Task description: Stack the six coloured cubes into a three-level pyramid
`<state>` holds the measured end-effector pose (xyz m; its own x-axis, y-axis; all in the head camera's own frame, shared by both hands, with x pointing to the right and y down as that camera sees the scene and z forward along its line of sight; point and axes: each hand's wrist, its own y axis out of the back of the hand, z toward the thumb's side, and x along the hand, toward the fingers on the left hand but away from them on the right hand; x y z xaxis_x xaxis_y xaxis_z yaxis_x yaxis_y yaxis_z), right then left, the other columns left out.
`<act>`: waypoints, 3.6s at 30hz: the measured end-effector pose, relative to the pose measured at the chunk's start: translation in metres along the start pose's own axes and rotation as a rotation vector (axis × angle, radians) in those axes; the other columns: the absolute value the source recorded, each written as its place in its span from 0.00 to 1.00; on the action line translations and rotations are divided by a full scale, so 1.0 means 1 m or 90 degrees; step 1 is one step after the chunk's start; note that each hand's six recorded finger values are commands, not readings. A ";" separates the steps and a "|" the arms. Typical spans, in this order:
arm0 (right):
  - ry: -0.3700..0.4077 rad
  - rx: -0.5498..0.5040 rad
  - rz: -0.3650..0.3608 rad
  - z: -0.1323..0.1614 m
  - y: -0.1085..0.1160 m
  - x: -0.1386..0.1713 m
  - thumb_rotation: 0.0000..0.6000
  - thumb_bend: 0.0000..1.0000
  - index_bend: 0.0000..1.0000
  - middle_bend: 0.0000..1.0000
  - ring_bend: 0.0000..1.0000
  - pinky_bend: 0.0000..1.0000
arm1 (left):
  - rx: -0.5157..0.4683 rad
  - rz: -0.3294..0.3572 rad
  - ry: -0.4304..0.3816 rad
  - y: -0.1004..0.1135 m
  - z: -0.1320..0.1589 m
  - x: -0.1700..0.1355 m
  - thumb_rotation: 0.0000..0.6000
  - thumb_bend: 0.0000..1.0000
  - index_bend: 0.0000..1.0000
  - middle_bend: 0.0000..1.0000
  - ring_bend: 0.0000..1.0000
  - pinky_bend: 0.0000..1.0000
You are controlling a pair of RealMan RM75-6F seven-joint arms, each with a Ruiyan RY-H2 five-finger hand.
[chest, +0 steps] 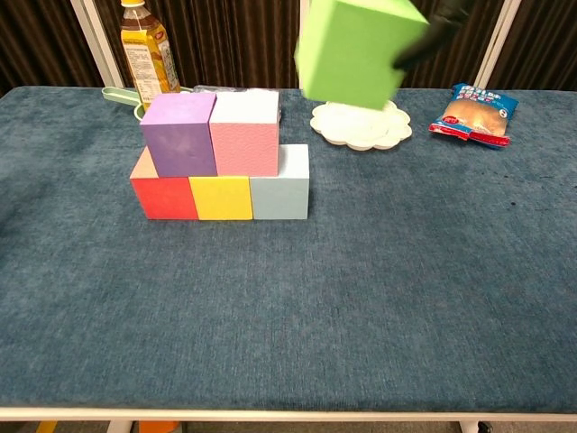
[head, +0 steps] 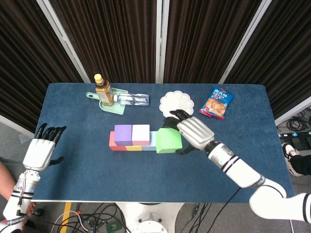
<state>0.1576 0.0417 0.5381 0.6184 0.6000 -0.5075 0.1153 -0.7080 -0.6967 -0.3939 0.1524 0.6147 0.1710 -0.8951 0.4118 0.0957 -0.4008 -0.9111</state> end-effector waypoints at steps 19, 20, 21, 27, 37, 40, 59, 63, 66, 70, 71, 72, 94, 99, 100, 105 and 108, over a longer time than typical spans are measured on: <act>-0.004 0.100 0.062 0.072 -0.012 -0.124 1.00 0.13 0.42 0.18 0.00 0.00 | -0.054 0.011 -0.005 -0.002 -0.010 -0.013 1.00 0.04 0.11 0.15 0.14 0.06; -0.005 0.100 0.063 0.074 -0.014 -0.127 1.00 0.13 0.42 0.18 0.00 0.00 | -0.055 0.011 -0.005 -0.003 -0.010 -0.014 1.00 0.04 0.11 0.15 0.14 0.06; -0.005 0.101 0.064 0.075 -0.015 -0.129 1.00 0.13 0.42 0.18 0.00 0.00 | -0.056 0.012 -0.005 -0.003 -0.010 -0.014 1.00 0.04 0.11 0.15 0.14 0.06; -0.013 0.105 0.054 0.079 -0.017 -0.136 1.00 0.13 0.42 0.18 0.00 0.00 | -0.065 0.011 -0.003 -0.004 -0.012 -0.015 1.00 0.04 0.11 0.15 0.15 0.06; -0.033 0.116 0.057 0.082 -0.021 -0.138 1.00 0.13 0.41 0.18 0.00 0.00 | -0.080 0.011 -0.004 -0.005 -0.013 -0.017 1.00 0.04 0.11 0.15 0.14 0.06; -0.039 0.118 0.058 0.082 -0.022 -0.139 1.00 0.13 0.41 0.18 0.00 0.00 | -0.082 0.010 -0.003 -0.006 -0.014 -0.018 1.00 0.04 0.11 0.15 0.14 0.06; -0.059 0.115 0.063 0.086 -0.027 -0.143 1.00 0.13 0.38 0.17 0.00 0.00 | -0.087 0.011 -0.003 -0.007 -0.016 -0.018 1.00 0.04 0.11 0.15 0.14 0.06; -0.063 0.114 0.064 0.086 -0.028 -0.144 1.00 0.13 0.37 0.17 0.00 0.00 | -0.087 0.009 -0.003 -0.007 -0.016 -0.018 1.00 0.04 0.11 0.15 0.15 0.06; -0.065 0.110 0.064 0.087 -0.028 -0.144 1.00 0.13 0.37 0.17 0.00 0.00 | -0.087 0.009 -0.003 -0.007 -0.017 -0.019 1.00 0.04 0.11 0.15 0.15 0.06; -0.067 0.110 0.064 0.087 -0.028 -0.144 1.00 0.13 0.37 0.17 0.00 0.00 | -0.086 0.009 -0.003 -0.007 -0.017 -0.018 1.00 0.04 0.11 0.15 0.15 0.06; -0.068 0.110 0.064 0.087 -0.028 -0.143 1.00 0.13 0.37 0.17 0.00 0.00 | -0.086 0.008 -0.003 -0.007 -0.016 -0.018 1.00 0.04 0.11 0.15 0.14 0.06; -0.068 0.111 0.065 0.087 -0.028 -0.143 1.00 0.13 0.37 0.17 0.00 0.00 | -0.086 0.008 -0.003 -0.008 -0.016 -0.018 1.00 0.04 0.11 0.15 0.14 0.06; -0.076 0.110 0.068 0.087 -0.031 -0.147 1.00 0.13 0.34 0.16 0.00 0.00 | -0.090 0.007 0.000 -0.010 -0.018 -0.019 1.00 0.04 0.11 0.15 0.14 0.06; -0.076 0.105 0.067 0.089 -0.032 -0.148 1.00 0.13 0.33 0.16 0.00 0.00 | -0.090 0.007 0.000 -0.010 -0.019 -0.019 1.00 0.04 0.11 0.15 0.14 0.06; -0.075 0.106 0.066 0.089 -0.032 -0.149 1.00 0.13 0.33 0.16 0.00 0.00 | -0.090 0.007 0.000 -0.010 -0.019 -0.019 1.00 0.04 0.11 0.15 0.14 0.06; -0.078 0.106 0.066 0.089 -0.033 -0.150 1.00 0.13 0.32 0.16 0.00 0.00 | -0.091 0.006 0.002 -0.011 -0.020 -0.020 1.00 0.04 0.11 0.15 0.14 0.06; -0.080 0.107 0.067 0.089 -0.034 -0.150 1.00 0.13 0.26 0.16 0.00 0.00 | -0.092 0.006 0.002 -0.011 -0.020 -0.020 1.00 0.04 0.11 0.15 0.14 0.06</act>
<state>-0.0080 0.0091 0.5930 0.5175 0.5750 -0.6337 -0.0820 -0.7038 -0.7056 -0.4176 0.1708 0.6164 0.1688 -0.8995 0.4030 -0.0478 -0.4159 -0.9082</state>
